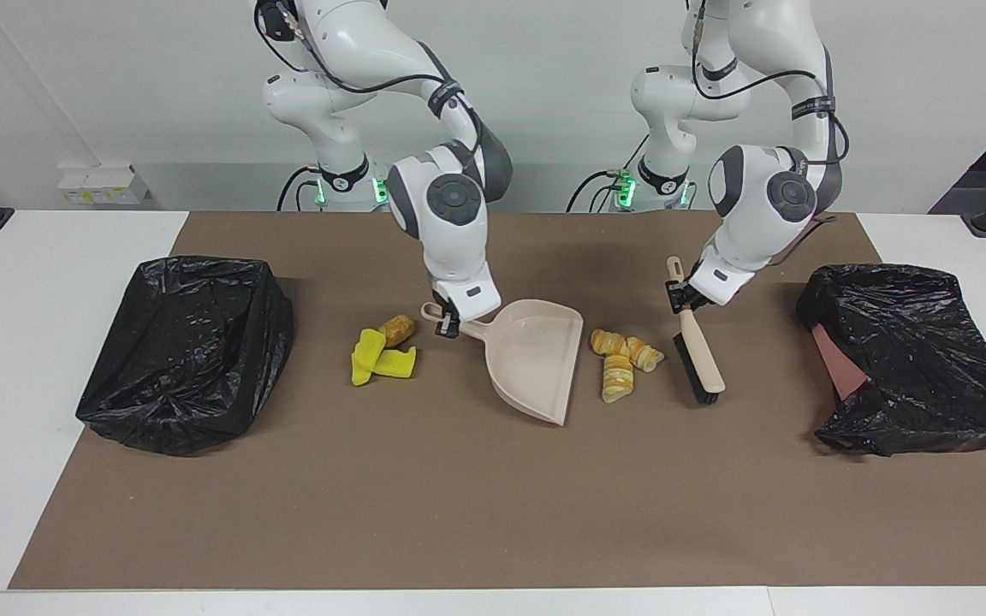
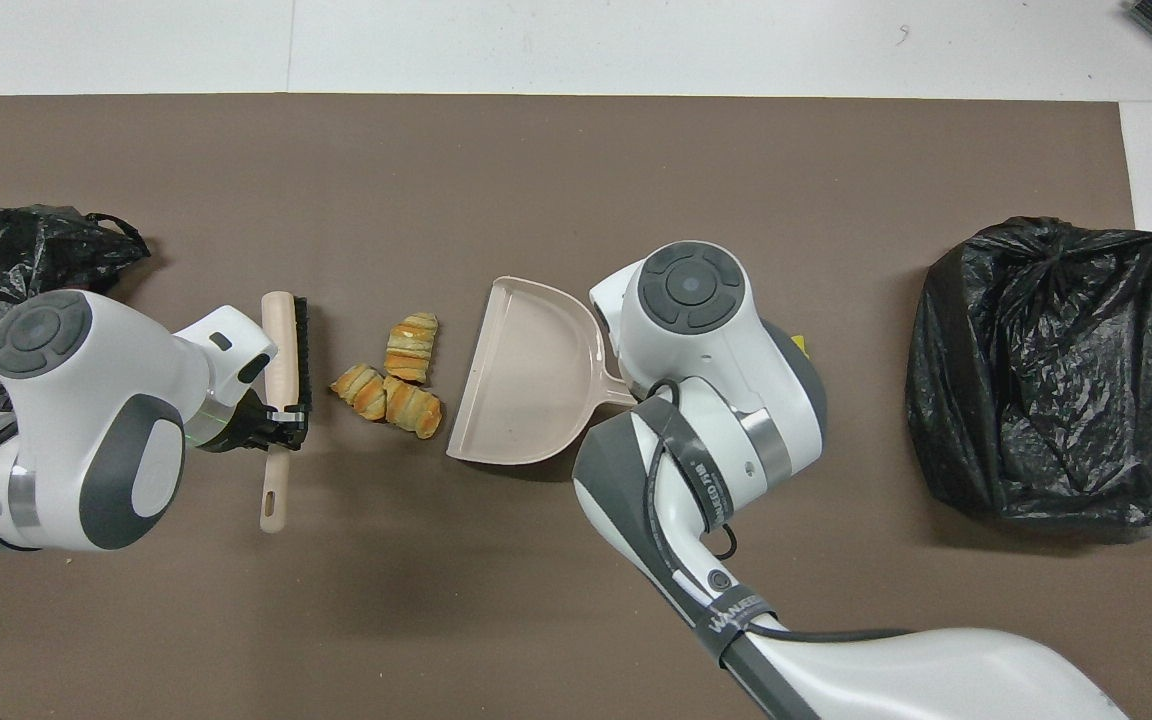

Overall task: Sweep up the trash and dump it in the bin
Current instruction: 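Sweep the bread pieces with the left gripper into the right-held dustpan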

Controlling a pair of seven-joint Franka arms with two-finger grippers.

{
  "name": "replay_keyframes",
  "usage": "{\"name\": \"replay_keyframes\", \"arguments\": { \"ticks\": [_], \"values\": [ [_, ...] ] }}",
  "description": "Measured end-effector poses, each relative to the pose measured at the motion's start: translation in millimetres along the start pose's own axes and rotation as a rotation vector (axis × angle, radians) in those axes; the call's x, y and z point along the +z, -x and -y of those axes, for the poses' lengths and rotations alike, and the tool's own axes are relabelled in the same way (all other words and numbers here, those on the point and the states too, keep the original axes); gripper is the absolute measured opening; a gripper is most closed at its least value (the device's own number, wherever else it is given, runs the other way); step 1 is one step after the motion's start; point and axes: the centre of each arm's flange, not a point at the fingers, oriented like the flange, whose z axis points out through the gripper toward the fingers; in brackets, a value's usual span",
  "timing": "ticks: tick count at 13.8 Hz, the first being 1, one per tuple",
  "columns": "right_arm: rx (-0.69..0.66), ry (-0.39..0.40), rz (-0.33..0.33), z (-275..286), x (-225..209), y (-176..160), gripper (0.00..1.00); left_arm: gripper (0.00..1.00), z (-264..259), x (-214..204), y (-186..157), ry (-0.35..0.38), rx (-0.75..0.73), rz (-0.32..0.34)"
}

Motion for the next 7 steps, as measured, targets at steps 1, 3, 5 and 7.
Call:
{"name": "replay_keyframes", "arguments": {
  "ticks": [1,3,5,7],
  "values": [
    [-0.010,0.002,0.006,3.9,2.6,-2.9,0.32,0.26,-5.3,4.7,1.2,-0.003,0.017,0.005],
    [-0.020,0.010,0.002,7.8,7.5,-6.7,0.32,0.26,-25.7,11.5,6.2,0.005,0.049,0.011],
    [-0.027,0.010,0.004,11.7,11.7,-9.2,0.32,0.26,-54.7,17.1,14.7,0.044,0.073,0.017],
    [-0.024,0.007,0.008,10.8,14.3,-6.9,0.32,0.26,-86.4,20.7,25.5,0.074,0.108,0.024]
  ]
}}
